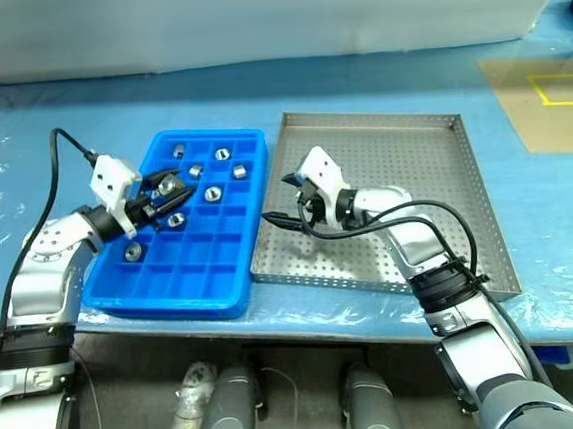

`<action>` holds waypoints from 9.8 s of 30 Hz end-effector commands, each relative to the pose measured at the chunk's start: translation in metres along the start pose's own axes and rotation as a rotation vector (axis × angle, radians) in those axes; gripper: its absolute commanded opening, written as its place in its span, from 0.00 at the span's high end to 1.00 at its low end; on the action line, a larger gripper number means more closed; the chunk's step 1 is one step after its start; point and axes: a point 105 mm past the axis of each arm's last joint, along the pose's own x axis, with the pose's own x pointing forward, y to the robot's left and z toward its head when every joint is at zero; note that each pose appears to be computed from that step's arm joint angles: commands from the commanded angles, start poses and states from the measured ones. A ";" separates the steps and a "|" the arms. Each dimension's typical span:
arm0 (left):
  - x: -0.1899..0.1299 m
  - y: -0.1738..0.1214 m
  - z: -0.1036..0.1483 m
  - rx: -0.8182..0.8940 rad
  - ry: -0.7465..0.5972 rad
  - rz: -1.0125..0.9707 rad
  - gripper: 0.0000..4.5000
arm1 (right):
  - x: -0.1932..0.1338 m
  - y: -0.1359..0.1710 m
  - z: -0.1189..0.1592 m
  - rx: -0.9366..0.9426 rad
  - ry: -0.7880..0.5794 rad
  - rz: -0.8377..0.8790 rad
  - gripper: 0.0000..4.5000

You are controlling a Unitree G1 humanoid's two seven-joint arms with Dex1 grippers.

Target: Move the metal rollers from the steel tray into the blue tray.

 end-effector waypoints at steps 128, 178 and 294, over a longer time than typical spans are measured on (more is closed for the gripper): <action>0.052 -0.033 0.024 -0.054 -0.159 -0.164 0.21 | 0.025 -0.059 -0.031 0.074 -0.016 -0.421 0.00; -0.042 0.029 0.029 0.012 -0.018 0.025 0.20 | 0.091 0.006 0.047 -0.073 -0.196 -0.078 0.60; -0.106 -0.022 0.018 -0.092 0.100 0.058 0.20 | 0.123 0.095 0.021 0.024 -0.101 0.454 0.59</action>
